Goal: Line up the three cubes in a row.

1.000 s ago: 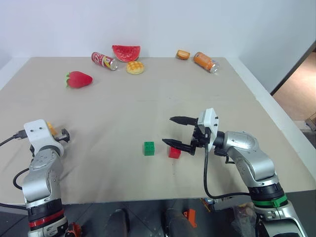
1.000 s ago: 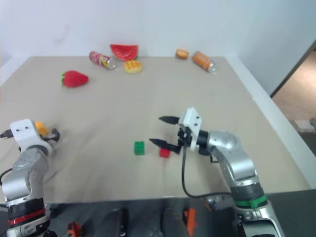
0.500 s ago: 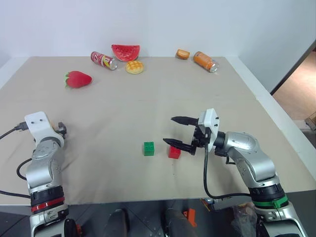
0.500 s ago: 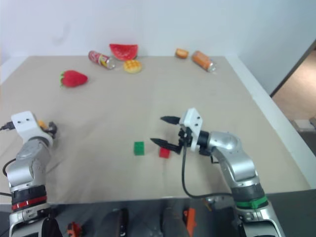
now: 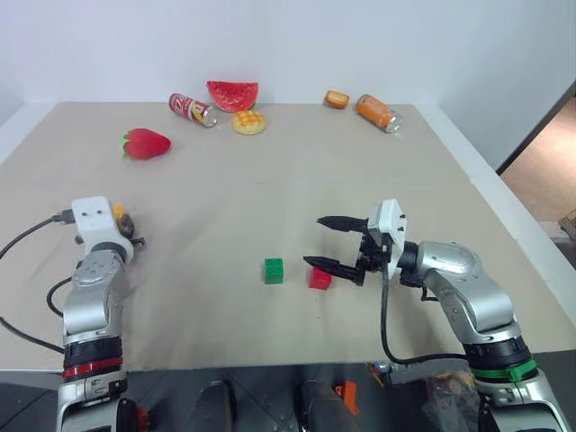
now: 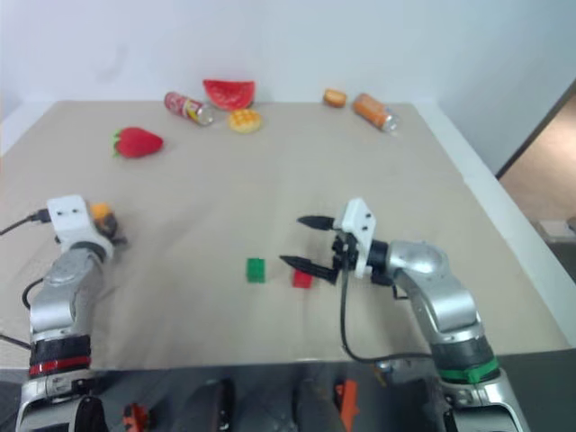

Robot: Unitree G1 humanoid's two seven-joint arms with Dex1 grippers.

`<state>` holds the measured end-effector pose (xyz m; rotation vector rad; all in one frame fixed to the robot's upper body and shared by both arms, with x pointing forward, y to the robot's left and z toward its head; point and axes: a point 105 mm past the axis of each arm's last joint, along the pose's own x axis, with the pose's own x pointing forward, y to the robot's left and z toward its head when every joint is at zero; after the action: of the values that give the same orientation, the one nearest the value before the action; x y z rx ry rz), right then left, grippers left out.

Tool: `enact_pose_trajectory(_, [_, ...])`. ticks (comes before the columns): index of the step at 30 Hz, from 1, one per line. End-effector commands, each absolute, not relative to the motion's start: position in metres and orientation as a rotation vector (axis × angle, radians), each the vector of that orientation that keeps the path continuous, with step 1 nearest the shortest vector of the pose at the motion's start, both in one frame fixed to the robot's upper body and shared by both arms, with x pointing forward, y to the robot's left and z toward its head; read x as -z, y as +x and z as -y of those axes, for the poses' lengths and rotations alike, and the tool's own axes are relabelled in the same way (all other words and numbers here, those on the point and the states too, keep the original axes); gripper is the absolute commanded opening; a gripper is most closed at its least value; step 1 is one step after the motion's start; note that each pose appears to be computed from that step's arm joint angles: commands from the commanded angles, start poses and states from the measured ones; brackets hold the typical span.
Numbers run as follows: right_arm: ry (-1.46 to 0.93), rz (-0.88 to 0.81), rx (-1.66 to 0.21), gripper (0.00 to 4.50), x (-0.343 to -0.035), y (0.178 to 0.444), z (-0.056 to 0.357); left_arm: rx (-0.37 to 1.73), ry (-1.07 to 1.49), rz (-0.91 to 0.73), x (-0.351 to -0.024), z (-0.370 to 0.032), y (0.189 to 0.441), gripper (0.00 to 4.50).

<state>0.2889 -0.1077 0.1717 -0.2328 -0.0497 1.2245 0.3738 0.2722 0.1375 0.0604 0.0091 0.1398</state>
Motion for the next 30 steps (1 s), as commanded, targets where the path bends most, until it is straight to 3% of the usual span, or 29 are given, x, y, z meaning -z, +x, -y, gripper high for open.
enact_pose_trajectory(1, [-0.186,0.113,-1.326,4.32,-0.198,0.263,0.11,0.279,0.156,0.158,-0.167,-0.216,0.377,1.3])
enact_pose_trajectory(5, [-0.17,0.088,-1.311,4.32,-0.2,0.259,0.118,0.663,0.207,0.185,-0.162,-0.183,0.356,1.3])
enact_pose_trajectory(8, [-0.16,0.07,-1.301,4.32,-0.2,0.256,0.123,0.979,0.214,0.108,-0.148,-0.167,0.331,1.3])
enact_pose_trajectory(13, [-0.141,0.06,-1.297,4.32,-0.202,0.252,0.128,1.217,0.334,0.047,-0.133,-0.164,0.317,1.3])
enact_pose_trajectory(20, [-0.105,0.083,-1.282,4.32,-0.209,0.252,0.13,1.336,0.339,0.033,-0.125,-0.15,0.327,1.3])
enact_pose_trajectory(30, [-0.127,0.073,-1.27,4.32,-0.205,0.254,0.129,1.483,0.375,-0.026,-0.11,-0.149,0.313,1.3])
